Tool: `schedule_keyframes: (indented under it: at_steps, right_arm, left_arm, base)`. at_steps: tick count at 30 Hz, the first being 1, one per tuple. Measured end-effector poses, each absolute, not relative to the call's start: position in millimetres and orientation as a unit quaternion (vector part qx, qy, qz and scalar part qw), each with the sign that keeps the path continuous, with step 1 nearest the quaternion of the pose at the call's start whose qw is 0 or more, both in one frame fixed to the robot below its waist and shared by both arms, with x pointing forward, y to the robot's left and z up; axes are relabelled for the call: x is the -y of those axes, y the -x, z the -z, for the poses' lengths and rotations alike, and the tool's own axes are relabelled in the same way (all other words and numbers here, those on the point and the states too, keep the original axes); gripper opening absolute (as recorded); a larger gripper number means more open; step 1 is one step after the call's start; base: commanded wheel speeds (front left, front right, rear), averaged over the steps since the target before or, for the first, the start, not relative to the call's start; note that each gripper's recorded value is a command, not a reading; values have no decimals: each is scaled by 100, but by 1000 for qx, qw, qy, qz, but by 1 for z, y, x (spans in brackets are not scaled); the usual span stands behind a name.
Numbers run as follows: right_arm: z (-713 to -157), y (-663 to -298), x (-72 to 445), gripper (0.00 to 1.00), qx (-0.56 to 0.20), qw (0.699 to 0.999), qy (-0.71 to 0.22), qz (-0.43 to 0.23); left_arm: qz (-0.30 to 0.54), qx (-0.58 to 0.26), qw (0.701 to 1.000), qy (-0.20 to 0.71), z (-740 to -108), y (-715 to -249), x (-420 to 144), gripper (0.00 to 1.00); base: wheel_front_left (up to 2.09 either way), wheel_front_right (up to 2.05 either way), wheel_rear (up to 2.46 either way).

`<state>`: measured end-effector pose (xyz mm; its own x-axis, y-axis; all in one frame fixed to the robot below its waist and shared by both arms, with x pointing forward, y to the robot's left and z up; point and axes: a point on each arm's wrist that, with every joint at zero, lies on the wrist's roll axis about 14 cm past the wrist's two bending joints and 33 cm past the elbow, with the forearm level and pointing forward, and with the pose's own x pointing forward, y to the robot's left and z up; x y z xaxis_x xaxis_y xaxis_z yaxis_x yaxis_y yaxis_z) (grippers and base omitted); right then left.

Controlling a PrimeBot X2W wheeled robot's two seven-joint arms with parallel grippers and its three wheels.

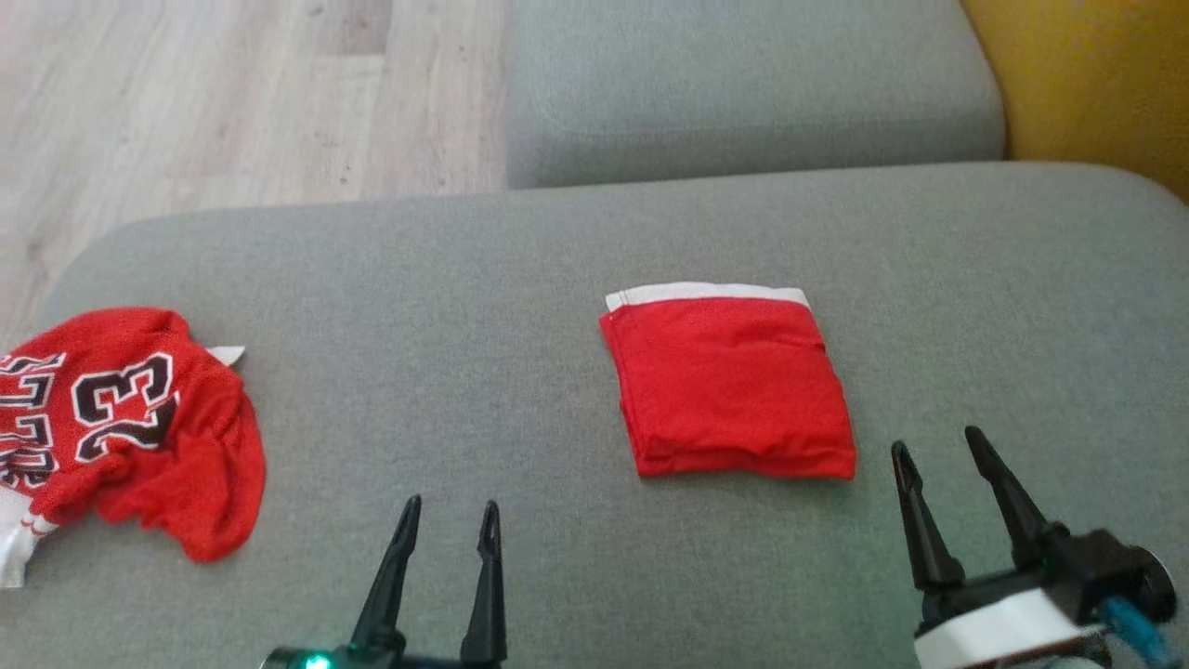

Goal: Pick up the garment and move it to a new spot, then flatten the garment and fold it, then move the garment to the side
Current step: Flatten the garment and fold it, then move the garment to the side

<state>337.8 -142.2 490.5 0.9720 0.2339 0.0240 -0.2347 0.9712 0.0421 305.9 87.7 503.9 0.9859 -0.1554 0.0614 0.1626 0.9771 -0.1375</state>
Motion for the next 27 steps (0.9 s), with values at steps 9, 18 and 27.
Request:
schedule_keyframes:
  at_steps: [9,18,27]
  right_arm:
    - [-482,-304,142,100,1,994,-13,-107]
    - [-487,-301,137,100,9,994,-14,-110]
    - [-487,-302,134,100,8,993,-15,-115]
  left_arm:
    - [58,42,996,56,-510,-287,-103,100]
    - [58,44,996,50,-509,-280,-106,100]
    - [49,44,997,50,-509,-280,-111,100]
  base:
    - [0,0,0]
    - [0,0,0]
    - [0,0,0]
